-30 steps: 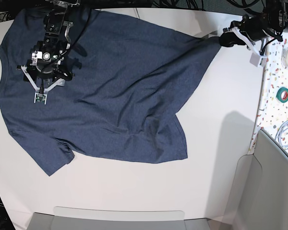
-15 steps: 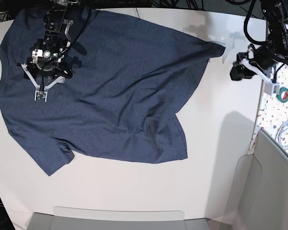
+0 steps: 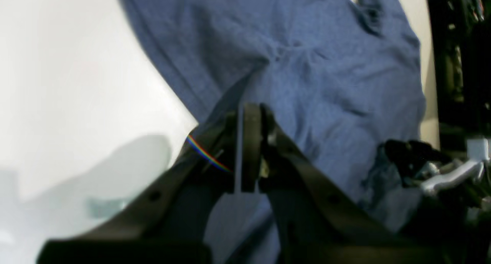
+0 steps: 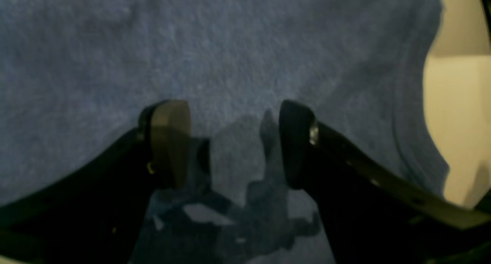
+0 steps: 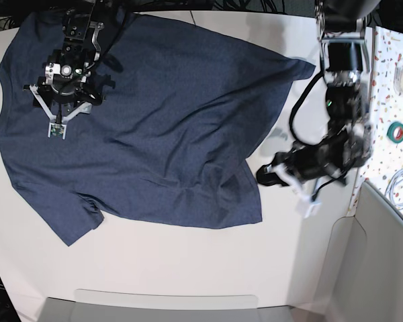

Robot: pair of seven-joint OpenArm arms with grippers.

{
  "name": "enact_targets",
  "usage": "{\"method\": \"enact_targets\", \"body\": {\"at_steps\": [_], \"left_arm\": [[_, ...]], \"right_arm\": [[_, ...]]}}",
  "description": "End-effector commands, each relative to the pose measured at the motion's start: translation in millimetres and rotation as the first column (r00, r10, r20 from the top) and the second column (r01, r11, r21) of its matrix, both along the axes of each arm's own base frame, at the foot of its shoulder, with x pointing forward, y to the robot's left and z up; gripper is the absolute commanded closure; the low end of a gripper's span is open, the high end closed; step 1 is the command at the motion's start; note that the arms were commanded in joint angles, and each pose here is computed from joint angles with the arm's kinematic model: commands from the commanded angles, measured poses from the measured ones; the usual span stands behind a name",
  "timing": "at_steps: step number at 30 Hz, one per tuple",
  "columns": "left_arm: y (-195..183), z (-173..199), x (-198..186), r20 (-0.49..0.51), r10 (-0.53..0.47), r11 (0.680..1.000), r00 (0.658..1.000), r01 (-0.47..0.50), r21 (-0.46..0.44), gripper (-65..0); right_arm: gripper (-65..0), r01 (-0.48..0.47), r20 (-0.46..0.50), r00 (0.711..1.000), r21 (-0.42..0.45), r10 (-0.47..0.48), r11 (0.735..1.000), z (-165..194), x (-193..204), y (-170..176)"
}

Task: Layout the t-shirt on the table in an organized manner, then fold the t-shirt properly
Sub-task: 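Release the fabric and lower the left gripper onto the shirt's hem corner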

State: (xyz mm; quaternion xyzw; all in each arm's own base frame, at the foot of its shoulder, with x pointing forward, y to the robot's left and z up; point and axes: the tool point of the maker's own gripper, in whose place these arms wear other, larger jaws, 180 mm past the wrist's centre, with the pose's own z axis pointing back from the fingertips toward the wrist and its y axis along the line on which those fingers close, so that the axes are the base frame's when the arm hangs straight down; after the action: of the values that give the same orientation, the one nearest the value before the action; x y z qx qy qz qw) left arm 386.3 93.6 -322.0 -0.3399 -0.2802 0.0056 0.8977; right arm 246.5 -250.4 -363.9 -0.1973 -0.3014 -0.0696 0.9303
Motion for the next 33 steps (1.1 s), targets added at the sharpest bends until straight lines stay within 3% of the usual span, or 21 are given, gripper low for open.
{"method": "enact_targets", "body": {"at_steps": [1, 6, 9, 18, 22, 26, 30, 33], "left_arm": [[-3.9, 8.6, 18.1, 0.028, 0.006, 1.0, 1.0, -0.005, -0.014, -2.5], [-21.1, -21.3, 56.1, 0.004, 0.023, 0.999, 1.0, -0.023, 0.04, -2.3], [-20.9, -36.5, 72.2, 0.016, 0.043, 0.994, 0.999, -0.044, 0.098, -2.3], [-14.6, -64.9, 83.3, 0.043, 0.052, 0.972, 0.998, -0.061, 0.226, -2.3], [27.1, -84.6, 90.4, 0.067, 0.148, 0.899, 0.987, -0.162, 0.407, -2.4], [56.2, -80.8, 102.9, 0.176, 0.201, 0.813, 0.964, -0.264, 0.52, -2.5], [73.3, -75.3, 111.6, 0.254, 0.251, 0.769, 0.934, -0.352, 0.534, -2.5], [78.9, -67.8, 117.9, 0.303, 0.267, 0.755, 0.915, -0.394, 0.524, -2.5]], "right_arm": [[-36.0, -0.005, 0.061, 0.998, -0.033, 0.007, 0.999, 18.3, 8.3, -4.1], [-36.0, -0.012, 0.076, 0.997, -0.046, 0.015, 0.999, 27.4, -0.1, -2.7], [-36.0, -0.071, 0.059, 0.996, -0.036, 0.073, 0.997, 23.2, -4.6, 16.1], [-36.0, -0.212, -0.028, 0.977, 0.026, 0.212, 0.977, -2.7, -27.3, 66.6], [-36.0, -0.242, -0.049, 0.969, 0.039, 0.243, 0.97, -8.1, -33.9, 76.4], [-36.0, -0.252, -0.061, 0.965, 0.048, 0.255, 0.966, -11.1, -37.4, 81.0], [-36.0, -0.272, -0.063, 0.959, 0.056, 0.275, 0.961, -12.3, -38.2, 88.0], [-36.0, -0.272, -0.063, 0.959, 0.056, 0.275, 0.961, -12.3, -38.2, 88.0]]}}
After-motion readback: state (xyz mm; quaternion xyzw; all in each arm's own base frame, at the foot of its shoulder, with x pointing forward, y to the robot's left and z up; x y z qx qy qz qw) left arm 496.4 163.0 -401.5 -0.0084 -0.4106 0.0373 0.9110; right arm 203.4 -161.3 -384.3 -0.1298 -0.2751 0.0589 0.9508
